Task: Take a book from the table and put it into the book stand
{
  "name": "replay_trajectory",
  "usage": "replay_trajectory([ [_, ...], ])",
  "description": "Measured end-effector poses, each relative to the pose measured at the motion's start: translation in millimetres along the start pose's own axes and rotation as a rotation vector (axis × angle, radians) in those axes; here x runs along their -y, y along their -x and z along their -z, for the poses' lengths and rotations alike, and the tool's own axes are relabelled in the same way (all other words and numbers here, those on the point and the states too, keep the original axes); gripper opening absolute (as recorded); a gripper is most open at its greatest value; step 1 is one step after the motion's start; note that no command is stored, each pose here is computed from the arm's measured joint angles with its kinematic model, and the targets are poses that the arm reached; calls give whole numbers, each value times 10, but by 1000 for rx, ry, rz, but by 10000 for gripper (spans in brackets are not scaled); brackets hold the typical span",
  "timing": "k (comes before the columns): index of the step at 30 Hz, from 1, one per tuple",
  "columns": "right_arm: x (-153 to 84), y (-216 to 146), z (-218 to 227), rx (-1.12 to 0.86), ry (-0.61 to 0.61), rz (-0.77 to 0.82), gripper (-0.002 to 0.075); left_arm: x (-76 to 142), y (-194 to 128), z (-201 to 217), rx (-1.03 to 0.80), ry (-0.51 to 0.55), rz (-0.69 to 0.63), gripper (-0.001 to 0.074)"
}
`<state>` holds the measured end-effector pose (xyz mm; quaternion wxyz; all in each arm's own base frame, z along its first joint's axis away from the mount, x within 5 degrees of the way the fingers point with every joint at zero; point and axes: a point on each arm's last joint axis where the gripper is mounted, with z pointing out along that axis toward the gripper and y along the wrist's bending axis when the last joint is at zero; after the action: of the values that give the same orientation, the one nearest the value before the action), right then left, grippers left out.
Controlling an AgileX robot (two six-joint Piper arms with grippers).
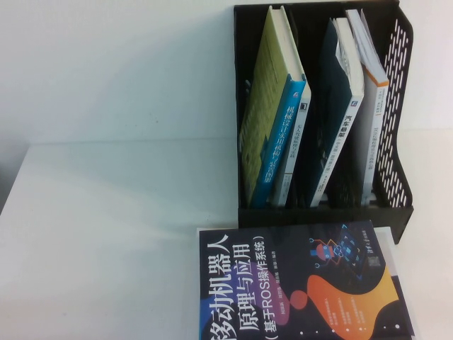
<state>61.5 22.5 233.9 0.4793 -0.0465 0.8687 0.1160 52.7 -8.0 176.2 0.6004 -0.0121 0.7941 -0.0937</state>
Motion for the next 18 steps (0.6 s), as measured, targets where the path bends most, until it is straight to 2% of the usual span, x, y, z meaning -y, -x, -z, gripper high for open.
replay_trajectory([
  [18, 0, 0, 0, 0, 0, 0, 0, -3, -3, 1, -7, 4, -14, -2],
])
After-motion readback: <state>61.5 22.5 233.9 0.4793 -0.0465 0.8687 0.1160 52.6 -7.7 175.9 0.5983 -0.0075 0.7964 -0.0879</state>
